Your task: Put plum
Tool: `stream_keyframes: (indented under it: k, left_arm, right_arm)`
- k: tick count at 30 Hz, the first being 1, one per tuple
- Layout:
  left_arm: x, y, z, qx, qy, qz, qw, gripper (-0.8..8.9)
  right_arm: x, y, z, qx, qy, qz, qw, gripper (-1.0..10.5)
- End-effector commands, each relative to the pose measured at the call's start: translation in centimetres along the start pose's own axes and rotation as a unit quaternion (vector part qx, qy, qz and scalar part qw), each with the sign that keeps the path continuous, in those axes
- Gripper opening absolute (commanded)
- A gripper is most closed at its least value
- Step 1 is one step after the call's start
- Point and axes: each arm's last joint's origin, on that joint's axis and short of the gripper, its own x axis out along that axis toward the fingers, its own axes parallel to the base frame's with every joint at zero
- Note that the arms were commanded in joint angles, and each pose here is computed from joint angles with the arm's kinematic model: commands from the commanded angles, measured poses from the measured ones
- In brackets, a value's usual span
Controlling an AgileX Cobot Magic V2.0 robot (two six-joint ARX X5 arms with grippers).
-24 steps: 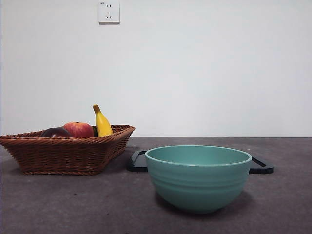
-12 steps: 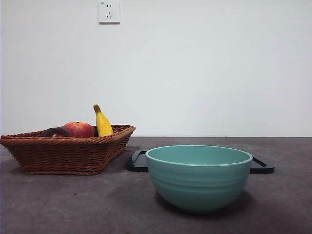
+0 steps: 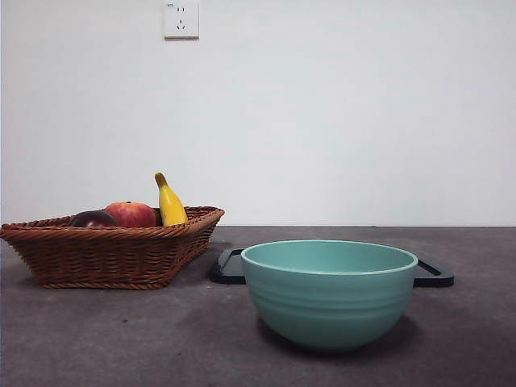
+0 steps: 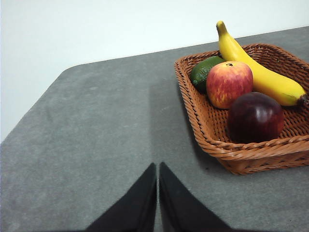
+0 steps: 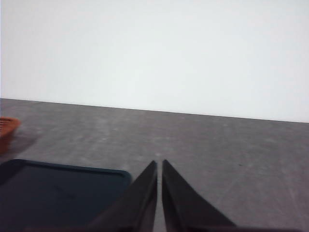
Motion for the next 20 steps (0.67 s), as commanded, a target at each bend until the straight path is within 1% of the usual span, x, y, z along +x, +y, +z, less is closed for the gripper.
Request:
stream_keyframes:
  k: [1, 5, 12, 18, 20]
  left_arm:
    - [0.2, -0.1, -0.7, -0.005, 0.014, 0.0, 1.0, 0.07]
    - [0.2, -0.1, -0.7, -0.005, 0.014, 0.0, 1.0, 0.07]
    - [0.2, -0.1, -0.7, -0.005, 0.014, 0.0, 1.0, 0.07]
    - [0.2, -0.1, -0.7, -0.005, 0.014, 0.0, 1.0, 0.07]
    - [0.2, -0.1, -0.7, -0.005, 0.014, 0.0, 1.0, 0.07]
  right_arm:
    - [0.1, -0.1, -0.7, 0.005, -0.012, -0.011, 1.0, 0.1]
    - [0.3, -0.1, -2.3, 0.005, -0.015, -0.013, 1.0, 0.1]
    - [0.5, -0.1, -4.5, 0.018, 0.004, -0.011, 1.0, 0.1]
    - [0.5, -0.1, -4.8, 0.019, 0.019, -0.013, 1.0, 0.1]
    - [0.4, -0.1, -5.1, 0.022, 0.035, -0.014, 0.999, 0.1]
